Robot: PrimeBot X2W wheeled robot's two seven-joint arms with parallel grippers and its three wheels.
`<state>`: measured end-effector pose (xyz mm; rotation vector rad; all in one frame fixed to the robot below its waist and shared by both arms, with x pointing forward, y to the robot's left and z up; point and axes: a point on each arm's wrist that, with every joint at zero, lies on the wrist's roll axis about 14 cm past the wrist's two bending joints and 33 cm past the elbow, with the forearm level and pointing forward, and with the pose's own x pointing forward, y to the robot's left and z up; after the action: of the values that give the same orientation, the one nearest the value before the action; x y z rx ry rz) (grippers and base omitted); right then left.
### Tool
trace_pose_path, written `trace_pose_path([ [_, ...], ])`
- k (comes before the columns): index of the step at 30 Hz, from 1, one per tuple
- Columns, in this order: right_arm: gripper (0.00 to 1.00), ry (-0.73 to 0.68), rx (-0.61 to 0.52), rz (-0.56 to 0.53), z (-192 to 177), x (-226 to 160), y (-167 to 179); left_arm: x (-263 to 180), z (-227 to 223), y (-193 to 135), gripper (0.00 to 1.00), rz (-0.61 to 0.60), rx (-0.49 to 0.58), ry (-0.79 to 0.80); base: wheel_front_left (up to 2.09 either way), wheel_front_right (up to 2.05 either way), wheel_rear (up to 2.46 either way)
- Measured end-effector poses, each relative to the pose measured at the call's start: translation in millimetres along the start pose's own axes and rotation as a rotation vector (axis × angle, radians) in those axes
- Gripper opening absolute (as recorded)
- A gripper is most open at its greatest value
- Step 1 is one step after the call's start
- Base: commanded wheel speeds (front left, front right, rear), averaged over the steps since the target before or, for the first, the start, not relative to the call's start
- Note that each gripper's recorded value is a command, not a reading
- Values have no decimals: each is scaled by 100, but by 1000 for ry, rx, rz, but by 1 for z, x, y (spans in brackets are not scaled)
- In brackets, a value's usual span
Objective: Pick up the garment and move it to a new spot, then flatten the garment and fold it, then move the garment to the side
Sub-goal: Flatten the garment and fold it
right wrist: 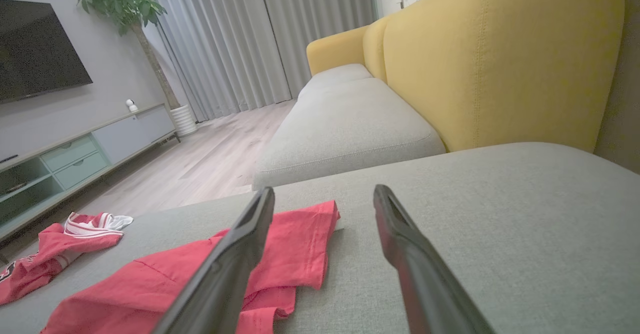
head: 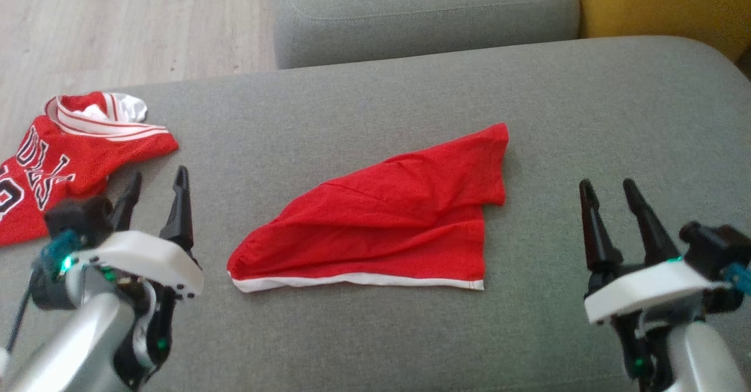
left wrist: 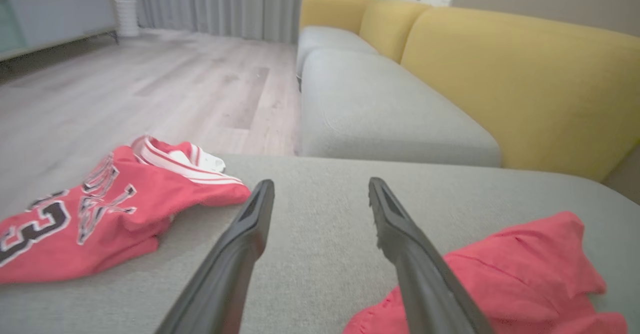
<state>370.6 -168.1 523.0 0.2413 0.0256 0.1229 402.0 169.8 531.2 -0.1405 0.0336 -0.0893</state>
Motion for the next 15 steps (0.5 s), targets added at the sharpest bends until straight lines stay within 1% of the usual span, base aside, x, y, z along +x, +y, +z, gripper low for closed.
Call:
trace_pose_path([
  [2, 100, 0, 11, 11, -6, -5, 5, -8, 10, 1, 100, 30, 13, -62, 0, 0, 0],
  [4, 100, 2, 29, 20, -14, -11, 9, -20, 9, -1, 100, 53, 0, -89, 0, 0, 0],
  [9, 100, 11, 31, 19, -28, -26, 8, -53, -18, -3, 100, 84, -6, -61, 0, 0, 0],
  [15, 100, 14, 18, 15, -32, -33, 4, -63, -17, 1, 100, 100, 4, -93, 0, 0, 0],
])
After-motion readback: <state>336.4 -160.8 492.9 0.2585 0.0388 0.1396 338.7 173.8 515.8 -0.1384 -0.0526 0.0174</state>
